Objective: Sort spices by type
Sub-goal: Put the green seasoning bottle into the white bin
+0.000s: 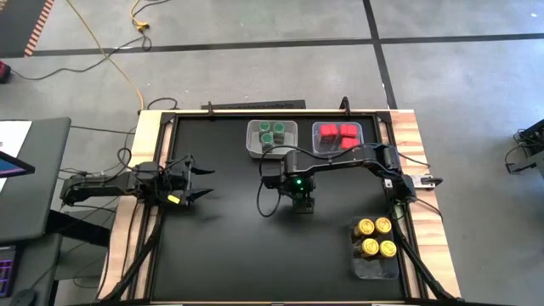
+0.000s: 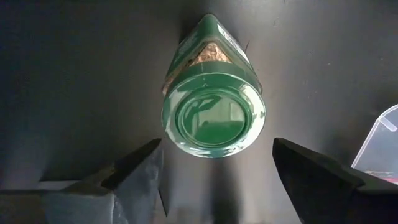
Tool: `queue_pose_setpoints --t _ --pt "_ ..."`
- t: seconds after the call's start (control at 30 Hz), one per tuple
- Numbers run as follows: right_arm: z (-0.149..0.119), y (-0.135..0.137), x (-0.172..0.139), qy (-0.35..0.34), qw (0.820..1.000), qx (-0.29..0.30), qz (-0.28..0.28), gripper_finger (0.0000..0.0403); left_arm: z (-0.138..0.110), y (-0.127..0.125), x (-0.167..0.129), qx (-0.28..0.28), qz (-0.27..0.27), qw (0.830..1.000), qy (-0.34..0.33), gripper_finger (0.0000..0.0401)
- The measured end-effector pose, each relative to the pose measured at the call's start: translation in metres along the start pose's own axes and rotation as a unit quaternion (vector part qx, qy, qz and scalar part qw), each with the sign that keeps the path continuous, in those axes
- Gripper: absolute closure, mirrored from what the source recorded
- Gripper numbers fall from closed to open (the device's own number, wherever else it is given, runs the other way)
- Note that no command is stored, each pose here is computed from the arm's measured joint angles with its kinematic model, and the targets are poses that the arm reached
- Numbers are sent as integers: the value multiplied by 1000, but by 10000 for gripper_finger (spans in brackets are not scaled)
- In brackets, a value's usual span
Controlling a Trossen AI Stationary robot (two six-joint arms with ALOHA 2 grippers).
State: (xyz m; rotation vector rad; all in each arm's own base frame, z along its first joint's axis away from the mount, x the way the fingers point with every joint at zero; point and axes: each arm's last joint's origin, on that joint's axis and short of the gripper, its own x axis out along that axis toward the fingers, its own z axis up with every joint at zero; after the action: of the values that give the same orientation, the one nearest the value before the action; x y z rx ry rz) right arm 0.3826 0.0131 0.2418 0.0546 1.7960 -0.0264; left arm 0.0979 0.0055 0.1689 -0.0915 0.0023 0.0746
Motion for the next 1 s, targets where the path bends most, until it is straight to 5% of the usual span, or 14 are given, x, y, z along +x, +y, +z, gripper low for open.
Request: queue_pose_setpoints --t 0.27,0.67,0.8,1.0 --pt "-17 -1 -24 -38 999 -2 3 68 0 0 0 0 0 1000 0 104" --pt "-104 -5 -108 -214 976 33 -20 68 0 0 0 0 0 1000 0 104" --pt "-123 -8 -110 -221 969 74 -81 68 0 0 0 0 0 1000 0 104" --pt "-152 -2 -82 -270 956 35 -106 68 0 0 0 0 0 1000 0 104"
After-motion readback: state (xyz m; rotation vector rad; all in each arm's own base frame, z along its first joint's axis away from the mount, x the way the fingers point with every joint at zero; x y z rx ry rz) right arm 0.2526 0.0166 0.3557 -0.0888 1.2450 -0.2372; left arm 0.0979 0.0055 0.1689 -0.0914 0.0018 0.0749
